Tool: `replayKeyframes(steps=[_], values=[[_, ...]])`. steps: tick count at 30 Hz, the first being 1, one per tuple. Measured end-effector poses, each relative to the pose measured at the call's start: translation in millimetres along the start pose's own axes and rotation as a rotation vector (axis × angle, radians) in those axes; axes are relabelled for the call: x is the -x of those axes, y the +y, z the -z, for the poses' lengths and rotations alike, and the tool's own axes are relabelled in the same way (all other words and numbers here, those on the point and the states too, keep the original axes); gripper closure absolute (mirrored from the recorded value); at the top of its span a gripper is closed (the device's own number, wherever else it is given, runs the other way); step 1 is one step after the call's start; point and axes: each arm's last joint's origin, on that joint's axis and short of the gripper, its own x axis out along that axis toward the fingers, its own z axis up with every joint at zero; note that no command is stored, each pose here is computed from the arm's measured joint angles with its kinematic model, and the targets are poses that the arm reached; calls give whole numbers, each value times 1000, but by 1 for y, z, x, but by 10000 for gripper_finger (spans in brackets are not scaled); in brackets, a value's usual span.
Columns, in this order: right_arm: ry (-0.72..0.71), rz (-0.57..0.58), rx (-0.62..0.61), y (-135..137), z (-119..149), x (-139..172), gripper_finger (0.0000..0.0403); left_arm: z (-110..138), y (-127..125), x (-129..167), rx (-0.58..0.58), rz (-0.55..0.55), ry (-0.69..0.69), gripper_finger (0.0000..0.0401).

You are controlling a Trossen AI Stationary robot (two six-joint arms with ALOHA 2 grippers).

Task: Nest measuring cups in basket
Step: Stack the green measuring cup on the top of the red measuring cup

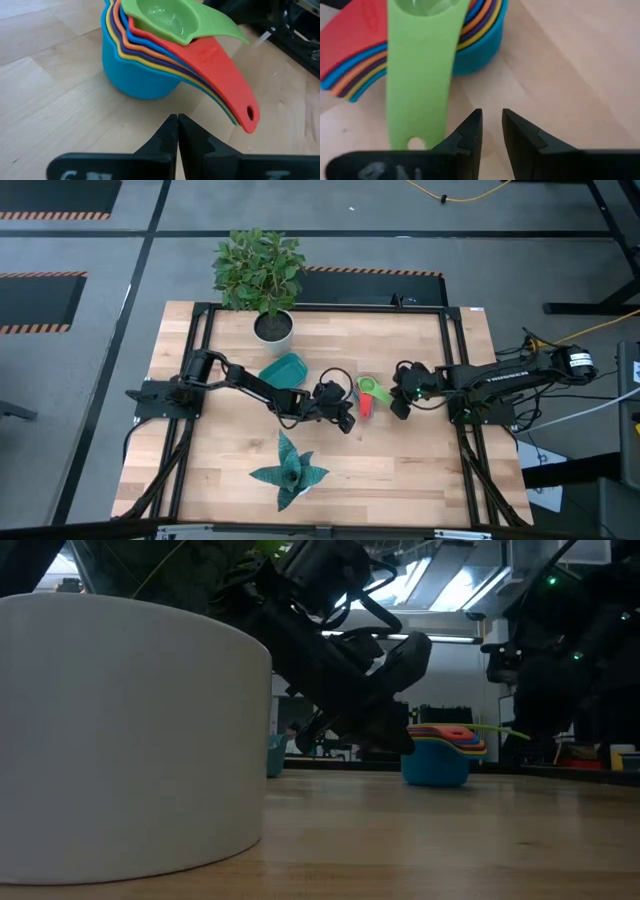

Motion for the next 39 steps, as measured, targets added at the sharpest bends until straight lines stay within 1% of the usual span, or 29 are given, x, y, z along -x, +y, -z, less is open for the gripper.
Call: replayKeyframes(steps=[4,12,19,23,30,36,39], values=[[25,-60,-12,4,1,-1,323,0,0,0,0,0,0,400],[-17,-160,-18,21,1,0,323,0,0,0,1,1,-1,395],[-17,-208,-19,31,5,2,323,0,0,0,2,3,-3,396],[-13,-215,-7,33,7,3,323,0,0,0,2,3,-3,395],[-7,-220,69,30,7,7,323,1,-2,1,0,7,-1,397],[5,-189,56,19,9,19,323,4,-5,3,9,17,6,398],[-9,-154,47,14,9,24,323,4,-5,3,22,20,6,400]])
